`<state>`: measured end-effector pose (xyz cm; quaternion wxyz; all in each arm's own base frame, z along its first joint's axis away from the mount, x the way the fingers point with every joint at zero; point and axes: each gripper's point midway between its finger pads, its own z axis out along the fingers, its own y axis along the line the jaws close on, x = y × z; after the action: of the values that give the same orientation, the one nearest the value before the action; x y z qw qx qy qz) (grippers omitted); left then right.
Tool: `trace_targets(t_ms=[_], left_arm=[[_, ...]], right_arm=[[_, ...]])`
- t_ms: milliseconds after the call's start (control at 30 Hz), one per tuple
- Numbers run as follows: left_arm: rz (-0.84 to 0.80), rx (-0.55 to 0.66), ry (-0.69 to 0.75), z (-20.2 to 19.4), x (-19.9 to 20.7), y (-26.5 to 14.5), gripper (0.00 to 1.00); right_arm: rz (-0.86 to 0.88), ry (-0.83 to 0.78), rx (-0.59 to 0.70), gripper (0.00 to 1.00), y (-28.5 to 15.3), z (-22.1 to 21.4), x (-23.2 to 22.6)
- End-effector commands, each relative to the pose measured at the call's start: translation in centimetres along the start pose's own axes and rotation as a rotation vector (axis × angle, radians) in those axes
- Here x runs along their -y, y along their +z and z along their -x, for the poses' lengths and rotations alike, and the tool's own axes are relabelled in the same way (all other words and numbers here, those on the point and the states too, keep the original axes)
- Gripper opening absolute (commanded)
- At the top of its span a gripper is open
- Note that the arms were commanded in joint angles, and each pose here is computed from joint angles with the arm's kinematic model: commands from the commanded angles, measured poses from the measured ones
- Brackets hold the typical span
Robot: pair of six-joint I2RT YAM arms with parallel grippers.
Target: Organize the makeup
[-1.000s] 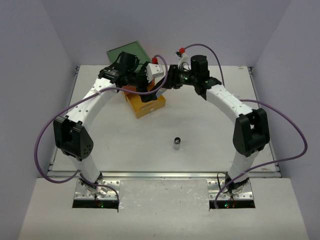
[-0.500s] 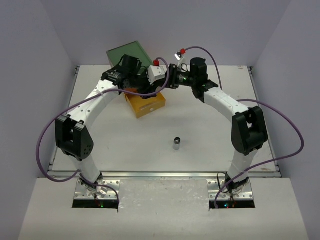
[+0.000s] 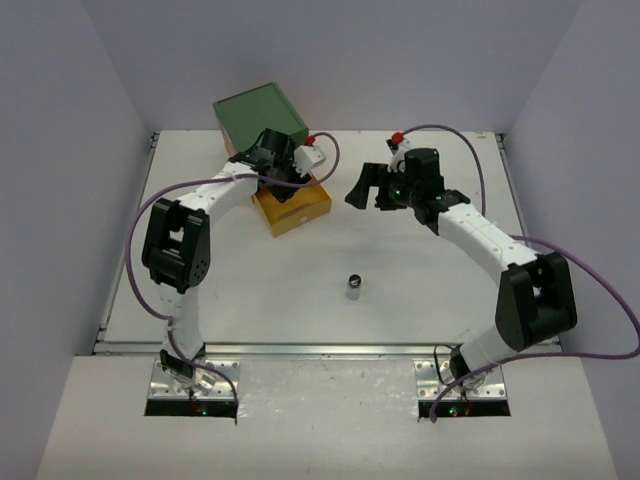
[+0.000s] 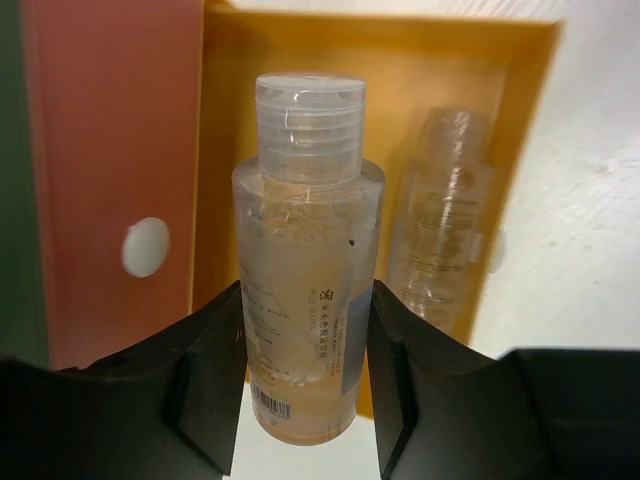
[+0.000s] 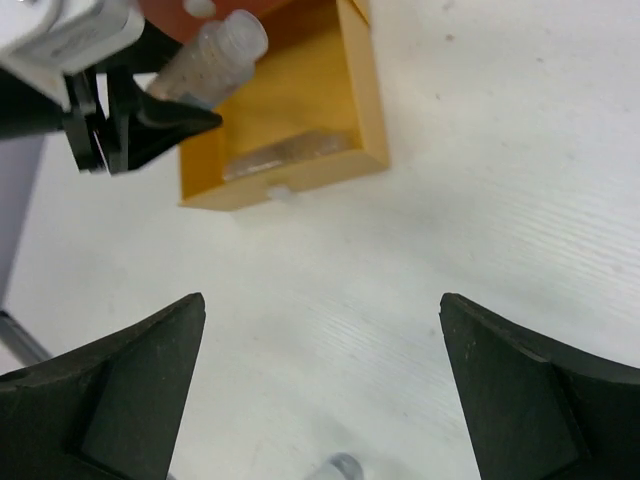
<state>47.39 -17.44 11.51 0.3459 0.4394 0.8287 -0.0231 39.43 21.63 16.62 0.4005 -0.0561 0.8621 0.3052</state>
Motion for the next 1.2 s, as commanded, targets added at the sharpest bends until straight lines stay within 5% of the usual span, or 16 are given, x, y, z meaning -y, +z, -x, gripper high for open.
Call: trace_targets(t_ms=[0, 100, 233, 333, 500, 567, 633, 967, 1167], left_arm=[[0.155, 0.029, -0.021, 1.6, -3.7, 0.9, 0.02], [0.164, 0.017, -0.007, 1.6, -4.1, 1.5, 0.25], [0.185, -0.004, 0.015, 1.1, -4.2, 1.0, 0.67], [0.173, -0.009, 0.009, 1.1, -3.9, 0.5, 0.82], [0.118, 0.014, -0.022, 2.3, -3.0, -1.2, 0.85], [0.102, 0.05, -0.044, 3.9, -3.0, -2.3, 0.86], [0.087, 0.069, -0.07, 5.1, -3.1, -3.5, 0.87], [0.131, 0.138, -0.145, 8.0, -4.8, -8.6, 0.89], [0.172, 0.145, -0.178, 7.3, -6.8, -9.3, 0.9]], right_arm=[[-0.048, -0.163, -0.015, 0.99, -1.9, -1.3, 1.2], [0.025, -0.209, -0.074, 0.99, -3.3, -3.3, 0.0], [0.063, -0.324, -0.186, 0.99, -4.7, -6.7, -1.9], [0.04, -0.448, -0.285, 0.99, -5.7, -9.8, -3.0], [0.009, -0.422, -0.385, 0.83, -6.6, -12.8, -4.2], [0.01, -0.421, -0.402, 0.85, -6.7, -13.7, -4.6], [0.011, -0.455, -0.429, 0.99, -6.8, -15.1, -5.2], [-0.084, -0.474, -0.608, 0.99, -5.6, -20.1, -2.8], [-0.108, -0.494, -0.587, 0.99, -4.4, -20.3, -2.0]])
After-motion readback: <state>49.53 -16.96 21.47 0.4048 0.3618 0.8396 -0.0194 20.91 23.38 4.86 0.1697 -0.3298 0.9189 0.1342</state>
